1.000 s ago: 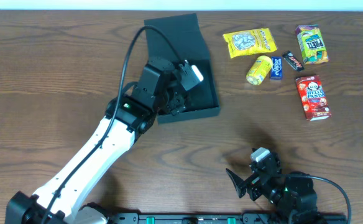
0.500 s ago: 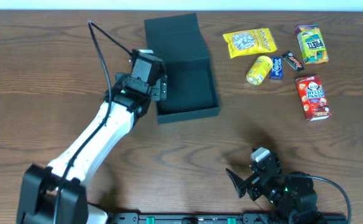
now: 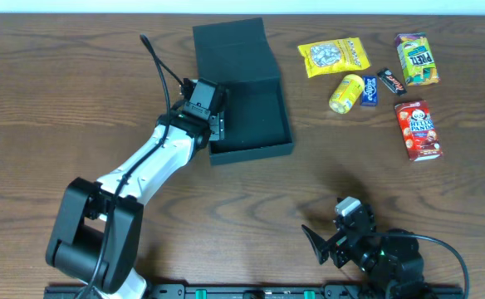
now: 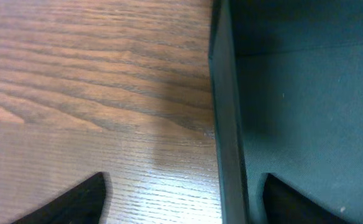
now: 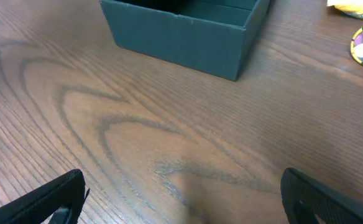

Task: Pack container
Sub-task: 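Adjust the box position with the left gripper against its side wall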

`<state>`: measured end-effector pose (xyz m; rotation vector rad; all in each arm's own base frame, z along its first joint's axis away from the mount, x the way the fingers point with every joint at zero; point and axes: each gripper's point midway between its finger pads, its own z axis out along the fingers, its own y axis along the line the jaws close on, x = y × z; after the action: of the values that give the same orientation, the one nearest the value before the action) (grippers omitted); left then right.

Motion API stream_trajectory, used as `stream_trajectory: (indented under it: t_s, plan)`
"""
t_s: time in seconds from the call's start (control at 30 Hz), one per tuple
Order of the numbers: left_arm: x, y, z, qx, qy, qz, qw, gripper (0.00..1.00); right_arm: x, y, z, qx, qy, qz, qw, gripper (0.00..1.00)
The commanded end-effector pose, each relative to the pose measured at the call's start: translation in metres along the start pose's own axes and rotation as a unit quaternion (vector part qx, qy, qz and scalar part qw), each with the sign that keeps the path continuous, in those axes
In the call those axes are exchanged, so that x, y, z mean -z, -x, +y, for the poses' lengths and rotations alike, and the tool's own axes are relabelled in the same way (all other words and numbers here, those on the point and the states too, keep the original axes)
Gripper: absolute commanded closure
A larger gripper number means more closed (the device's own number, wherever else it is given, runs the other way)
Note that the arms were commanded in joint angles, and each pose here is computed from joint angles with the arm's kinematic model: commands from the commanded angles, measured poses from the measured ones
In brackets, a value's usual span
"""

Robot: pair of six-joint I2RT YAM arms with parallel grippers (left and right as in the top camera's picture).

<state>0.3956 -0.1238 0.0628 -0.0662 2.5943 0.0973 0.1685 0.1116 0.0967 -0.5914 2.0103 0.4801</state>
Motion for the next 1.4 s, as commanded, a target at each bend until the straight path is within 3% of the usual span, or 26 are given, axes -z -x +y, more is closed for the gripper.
stream_trajectory:
  t_s: [0.0, 0.03, 0.1, 0.23, 0.53, 1.3, 1.33, 1.37]
  plan:
    - [-0.005, 0.002, -0.003, 0.001, 0.000, 0.001, 1.000, 0.48, 0.000, 0.000, 0.001, 0.009, 0.002, -0.002, 1.000, 0.01]
    - [-0.008, 0.002, -0.003, 0.001, 0.000, 0.000, 1.000, 0.60, 0.000, 0.000, 0.001, 0.008, 0.002, -0.002, 1.000, 0.01]
    - [-0.011, 0.003, -0.005, 0.001, -0.001, -0.001, 1.000, 0.75, 0.000, 0.000, 0.001, 0.009, 0.002, -0.002, 1.000, 0.01]
    - [-0.013, 0.007, -0.007, 0.003, -0.005, -0.010, 1.000, 0.94, 0.000, 0.000, 0.001, 0.009, 0.002, -0.002, 1.000, 0.01]
    - [-0.013, 0.012, -0.015, -0.066, -0.023, -0.021, 0.997, 0.94, 0.000, 0.000, 0.001, 0.009, 0.002, -0.002, 1.000, 0.01]
    - [-0.013, 0.014, -0.015, -0.095, -0.021, -0.024, 0.995, 0.94, 0.000, 0.000, 0.001, 0.009, 0.002, -0.002, 1.000, 0.01]
    - [-0.013, 0.014, -0.015, -0.096, -0.021, -0.025, 0.995, 0.93, 0.000, 0.000, 0.001, 0.009, 0.002, -0.002, 1.000, 0.01]
    - [-0.013, 0.015, -0.015, -0.095, -0.022, -0.026, 0.995, 0.84, 0.000, 0.000, 0.001, 0.009, 0.002, -0.002, 1.000, 0.01]
